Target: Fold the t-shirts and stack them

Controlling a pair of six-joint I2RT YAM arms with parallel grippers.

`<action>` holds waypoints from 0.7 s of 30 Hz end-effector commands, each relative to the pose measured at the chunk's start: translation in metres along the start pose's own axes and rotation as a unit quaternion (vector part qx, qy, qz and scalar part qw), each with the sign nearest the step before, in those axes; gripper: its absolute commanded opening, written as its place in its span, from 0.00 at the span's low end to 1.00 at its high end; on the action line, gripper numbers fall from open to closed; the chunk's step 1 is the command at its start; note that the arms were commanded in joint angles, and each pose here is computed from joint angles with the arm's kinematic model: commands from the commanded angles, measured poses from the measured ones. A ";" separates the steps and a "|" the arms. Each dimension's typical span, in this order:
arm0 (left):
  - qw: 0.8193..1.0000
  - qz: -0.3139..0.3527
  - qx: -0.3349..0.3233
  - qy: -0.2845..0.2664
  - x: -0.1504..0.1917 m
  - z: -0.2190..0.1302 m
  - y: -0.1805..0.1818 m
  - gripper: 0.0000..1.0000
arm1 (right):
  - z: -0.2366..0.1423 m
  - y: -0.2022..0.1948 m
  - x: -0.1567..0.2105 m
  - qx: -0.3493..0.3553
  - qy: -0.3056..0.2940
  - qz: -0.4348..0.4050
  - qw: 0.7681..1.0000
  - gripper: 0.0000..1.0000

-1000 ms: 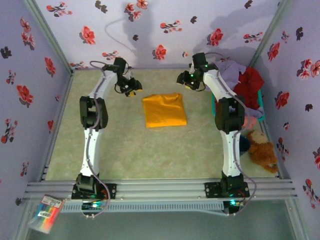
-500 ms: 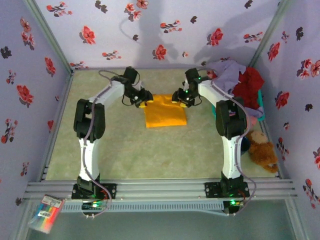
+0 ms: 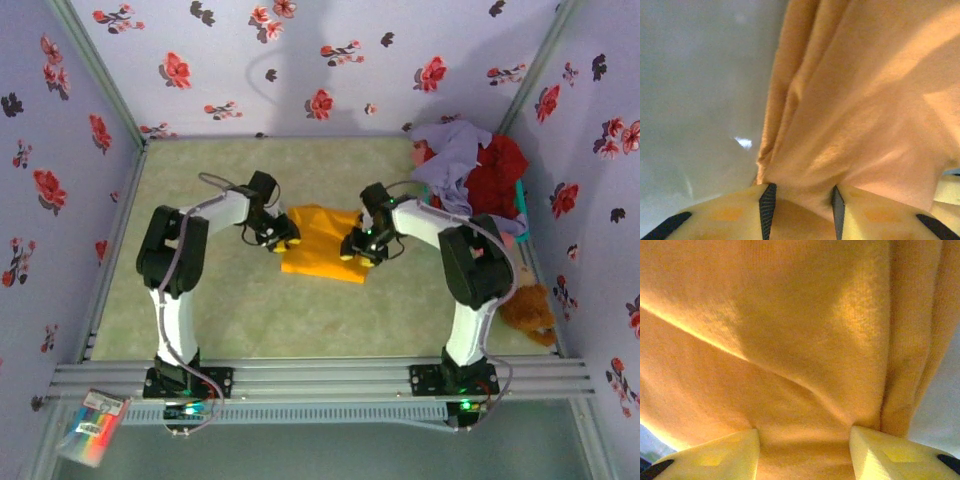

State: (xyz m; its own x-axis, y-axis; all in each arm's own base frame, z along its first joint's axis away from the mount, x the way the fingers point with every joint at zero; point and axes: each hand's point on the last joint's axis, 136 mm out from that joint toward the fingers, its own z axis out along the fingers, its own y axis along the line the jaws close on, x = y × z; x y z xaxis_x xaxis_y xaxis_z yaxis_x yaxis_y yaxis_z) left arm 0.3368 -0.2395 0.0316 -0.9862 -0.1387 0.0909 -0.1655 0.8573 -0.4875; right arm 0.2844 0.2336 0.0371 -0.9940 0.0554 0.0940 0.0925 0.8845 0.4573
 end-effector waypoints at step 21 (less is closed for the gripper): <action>0.985 0.139 -0.083 -0.053 -0.049 -0.059 -0.023 0.45 | -0.061 0.007 -0.081 0.048 -0.082 -0.167 0.981 0.32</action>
State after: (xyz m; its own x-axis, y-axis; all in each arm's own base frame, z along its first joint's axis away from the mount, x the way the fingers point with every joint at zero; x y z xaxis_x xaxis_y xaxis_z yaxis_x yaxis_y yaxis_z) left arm 0.3871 -0.2358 0.1101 -0.9870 0.0245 -0.1586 0.0858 0.9158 -0.3925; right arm 0.3629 0.2073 0.0885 -0.9810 -0.0831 -0.1752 -0.1437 0.9182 0.3692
